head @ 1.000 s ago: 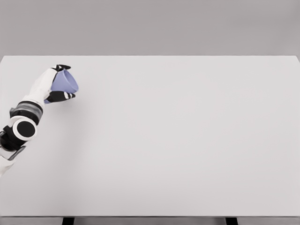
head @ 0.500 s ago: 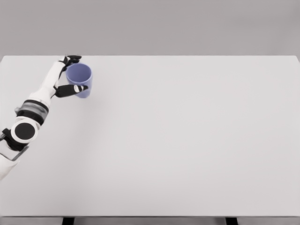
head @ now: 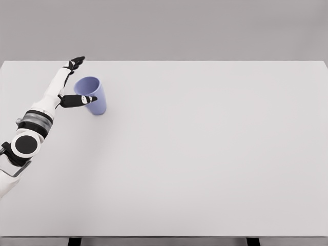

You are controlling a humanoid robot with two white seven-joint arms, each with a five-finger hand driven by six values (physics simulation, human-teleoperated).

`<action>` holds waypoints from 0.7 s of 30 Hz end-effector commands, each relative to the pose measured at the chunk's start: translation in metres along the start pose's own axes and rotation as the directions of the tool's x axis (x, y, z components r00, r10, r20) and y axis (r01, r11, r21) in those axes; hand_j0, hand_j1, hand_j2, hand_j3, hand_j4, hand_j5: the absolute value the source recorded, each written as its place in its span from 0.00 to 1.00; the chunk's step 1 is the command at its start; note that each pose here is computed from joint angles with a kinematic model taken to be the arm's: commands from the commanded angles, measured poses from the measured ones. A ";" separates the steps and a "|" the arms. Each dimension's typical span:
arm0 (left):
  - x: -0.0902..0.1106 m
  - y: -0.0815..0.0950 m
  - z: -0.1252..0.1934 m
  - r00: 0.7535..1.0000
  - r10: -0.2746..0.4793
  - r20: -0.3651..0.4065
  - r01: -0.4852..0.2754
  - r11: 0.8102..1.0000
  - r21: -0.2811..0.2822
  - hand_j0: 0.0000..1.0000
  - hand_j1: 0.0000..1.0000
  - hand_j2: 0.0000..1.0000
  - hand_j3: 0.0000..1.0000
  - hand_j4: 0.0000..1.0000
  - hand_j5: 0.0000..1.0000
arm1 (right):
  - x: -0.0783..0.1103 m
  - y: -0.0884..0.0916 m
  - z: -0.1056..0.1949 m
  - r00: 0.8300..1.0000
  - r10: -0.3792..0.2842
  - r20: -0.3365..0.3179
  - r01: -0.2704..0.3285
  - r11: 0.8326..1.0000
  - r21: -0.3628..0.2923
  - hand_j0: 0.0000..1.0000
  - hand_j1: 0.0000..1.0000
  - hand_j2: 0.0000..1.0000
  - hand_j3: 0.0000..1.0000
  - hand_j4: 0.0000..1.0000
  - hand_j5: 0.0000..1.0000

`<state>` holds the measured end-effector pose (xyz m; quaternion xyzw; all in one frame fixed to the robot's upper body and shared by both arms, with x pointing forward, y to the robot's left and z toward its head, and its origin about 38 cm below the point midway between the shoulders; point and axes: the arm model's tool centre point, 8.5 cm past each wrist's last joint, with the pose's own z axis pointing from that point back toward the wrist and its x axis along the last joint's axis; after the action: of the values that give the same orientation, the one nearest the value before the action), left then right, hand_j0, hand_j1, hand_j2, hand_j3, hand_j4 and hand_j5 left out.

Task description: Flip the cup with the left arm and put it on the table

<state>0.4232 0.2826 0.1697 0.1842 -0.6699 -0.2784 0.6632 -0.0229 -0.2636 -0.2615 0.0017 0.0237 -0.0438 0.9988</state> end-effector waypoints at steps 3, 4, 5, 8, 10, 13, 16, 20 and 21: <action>0.001 0.003 0.001 1.000 -0.015 0.007 0.015 1.000 0.003 1.00 1.00 1.00 1.00 1.00 1.00 | 0.000 0.000 0.000 1.000 0.000 0.000 0.000 1.000 0.000 1.00 1.00 1.00 1.00 1.00 1.00; 0.002 0.004 0.001 1.000 -0.014 0.010 0.014 1.000 0.005 1.00 1.00 1.00 1.00 1.00 1.00 | -0.001 0.000 0.000 1.000 0.000 -0.002 0.000 1.000 0.000 1.00 1.00 1.00 1.00 1.00 1.00; 0.004 0.003 0.001 1.000 -0.012 0.014 0.012 1.000 0.003 1.00 1.00 1.00 1.00 1.00 1.00 | 0.000 0.000 0.000 1.000 0.000 0.000 0.000 1.000 0.000 1.00 1.00 1.00 1.00 1.00 1.00; 0.003 0.001 0.003 1.000 -0.010 0.014 0.010 1.000 -0.003 1.00 1.00 1.00 1.00 1.00 1.00 | -0.001 0.000 0.000 1.000 0.000 -0.002 0.000 1.000 0.000 1.00 1.00 1.00 1.00 1.00 1.00; 0.008 -0.001 0.006 1.000 -0.006 0.028 0.007 1.000 -0.010 1.00 1.00 1.00 1.00 1.00 1.00 | -0.001 0.000 0.000 1.000 0.000 -0.002 0.000 1.000 0.000 1.00 1.00 1.00 1.00 1.00 1.00; 0.013 -0.003 0.009 0.999 -0.003 0.044 0.004 1.000 -0.018 1.00 1.00 1.00 1.00 1.00 1.00 | -0.001 0.000 0.000 1.000 0.000 -0.002 0.000 1.000 0.000 1.00 1.00 1.00 1.00 1.00 1.00; 0.014 0.000 0.015 0.999 -0.016 0.050 0.017 1.000 -0.026 1.00 1.00 1.00 1.00 1.00 1.00 | -0.001 0.000 0.000 1.000 0.000 -0.002 0.000 1.000 0.000 1.00 1.00 1.00 1.00 1.00 1.00; 0.012 0.005 0.019 0.998 -0.032 0.050 0.033 0.999 -0.026 1.00 1.00 1.00 1.00 1.00 1.00 | 0.000 0.000 0.000 1.000 0.000 0.000 0.000 1.000 0.000 1.00 1.00 1.00 1.00 1.00 1.00; 0.010 0.010 0.020 0.998 -0.046 0.047 0.047 0.999 -0.022 1.00 1.00 1.00 1.00 1.00 1.00 | -0.001 0.000 0.000 1.000 0.000 -0.002 0.000 1.000 0.000 1.00 1.00 1.00 1.00 1.00 1.00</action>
<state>0.4048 0.2816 0.1811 0.1768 -0.6787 -0.3005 0.6464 -0.0229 -0.2636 -0.2615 0.0017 0.0237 -0.0438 0.9988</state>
